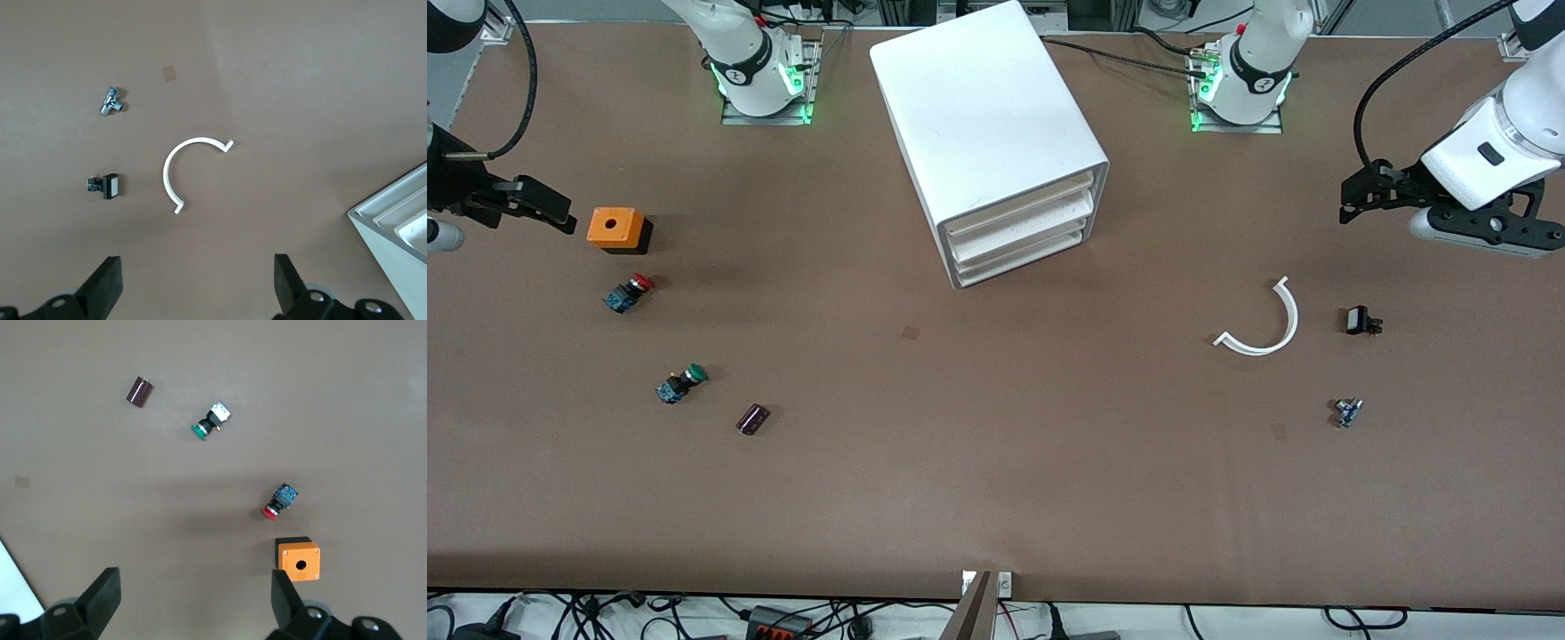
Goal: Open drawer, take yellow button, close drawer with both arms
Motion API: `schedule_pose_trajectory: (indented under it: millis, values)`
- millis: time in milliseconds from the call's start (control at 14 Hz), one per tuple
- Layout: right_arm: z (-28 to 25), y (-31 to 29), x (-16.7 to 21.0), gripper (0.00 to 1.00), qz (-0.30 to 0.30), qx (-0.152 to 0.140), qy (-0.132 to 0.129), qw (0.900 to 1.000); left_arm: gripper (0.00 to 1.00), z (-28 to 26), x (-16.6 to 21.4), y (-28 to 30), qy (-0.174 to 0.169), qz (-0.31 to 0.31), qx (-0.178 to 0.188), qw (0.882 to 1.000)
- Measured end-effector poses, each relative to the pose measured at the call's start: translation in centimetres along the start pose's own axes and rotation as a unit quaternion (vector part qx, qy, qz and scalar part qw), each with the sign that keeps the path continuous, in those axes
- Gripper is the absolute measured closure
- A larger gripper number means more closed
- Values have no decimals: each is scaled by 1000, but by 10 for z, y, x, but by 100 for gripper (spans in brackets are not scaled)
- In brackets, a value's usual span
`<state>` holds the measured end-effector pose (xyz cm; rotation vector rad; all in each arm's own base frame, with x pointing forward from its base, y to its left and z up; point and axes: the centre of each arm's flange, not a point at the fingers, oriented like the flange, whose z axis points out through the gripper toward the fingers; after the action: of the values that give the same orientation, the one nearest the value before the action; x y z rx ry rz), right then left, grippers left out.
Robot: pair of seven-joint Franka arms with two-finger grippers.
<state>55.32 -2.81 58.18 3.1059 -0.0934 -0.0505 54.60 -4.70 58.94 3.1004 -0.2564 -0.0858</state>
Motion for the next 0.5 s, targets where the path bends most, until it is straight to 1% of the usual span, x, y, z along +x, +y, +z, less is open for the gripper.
schedule_pose_trajectory:
  millis: [498]
  values:
    - [0, 0, 0, 0, 0, 0, 0, 1000, 0, 1, -1, 0, -6, 0, -1, 1000]
